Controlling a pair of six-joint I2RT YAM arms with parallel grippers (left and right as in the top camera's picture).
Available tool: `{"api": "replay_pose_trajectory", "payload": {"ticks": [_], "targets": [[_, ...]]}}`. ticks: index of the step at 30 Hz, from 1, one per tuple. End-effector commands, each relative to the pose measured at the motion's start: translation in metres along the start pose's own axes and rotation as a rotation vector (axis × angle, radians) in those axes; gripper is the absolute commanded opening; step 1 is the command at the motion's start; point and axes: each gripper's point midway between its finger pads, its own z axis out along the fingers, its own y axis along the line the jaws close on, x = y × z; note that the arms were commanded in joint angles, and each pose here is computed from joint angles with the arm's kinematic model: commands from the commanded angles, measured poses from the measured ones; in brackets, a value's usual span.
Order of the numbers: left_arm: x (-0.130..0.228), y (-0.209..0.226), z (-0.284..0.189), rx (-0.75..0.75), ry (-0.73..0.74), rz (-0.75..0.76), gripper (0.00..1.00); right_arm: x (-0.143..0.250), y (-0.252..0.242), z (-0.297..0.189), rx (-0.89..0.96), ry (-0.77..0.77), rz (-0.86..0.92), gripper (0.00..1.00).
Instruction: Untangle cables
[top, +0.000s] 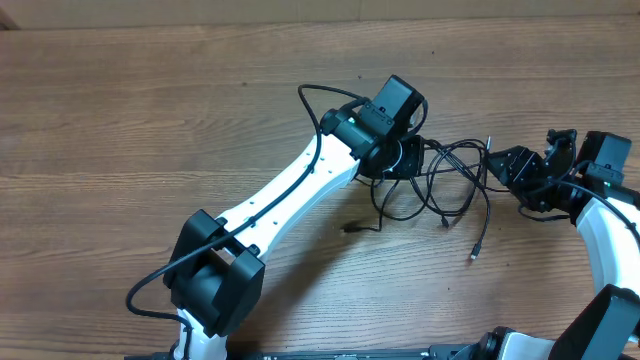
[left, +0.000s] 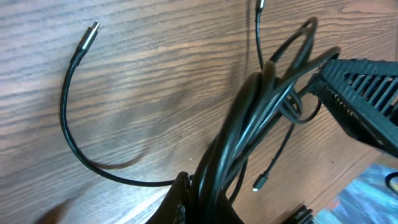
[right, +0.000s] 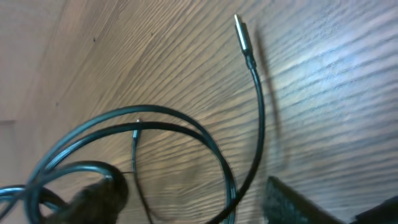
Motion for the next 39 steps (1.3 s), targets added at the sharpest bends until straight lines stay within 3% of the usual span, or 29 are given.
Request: {"api": "replay_pose_trajectory", "payload": {"ticks": [1,8,18,25,33,39], "targets": [[-0.016,0.029,-0.018,-0.085,-0.047,0.062,0.04,-0.032,-0.044,-0.017,0.187,-0.135,0.042,0.83],[-0.012,0.024,-0.017,-0.064,-0.026,0.235,0.04,-0.032,-0.024,-0.014,0.078,-0.116,-0.134,1.00],[0.006,0.002,-0.009,-0.043,0.007,0.508,0.04,-0.029,0.000,-0.014,-0.049,-0.105,-0.309,1.00],[0.022,-0.014,-0.004,-0.025,0.029,0.706,0.04,-0.007,0.050,-0.025,-0.361,-0.102,-0.647,1.00],[0.026,-0.018,-0.012,0.035,0.064,0.686,0.04,0.016,0.073,-0.038,-0.535,-0.162,-0.981,1.00],[0.031,-0.031,-0.034,0.169,0.110,0.735,0.04,0.037,0.099,-0.044,-0.685,-0.192,-1.114,1.00]]}}
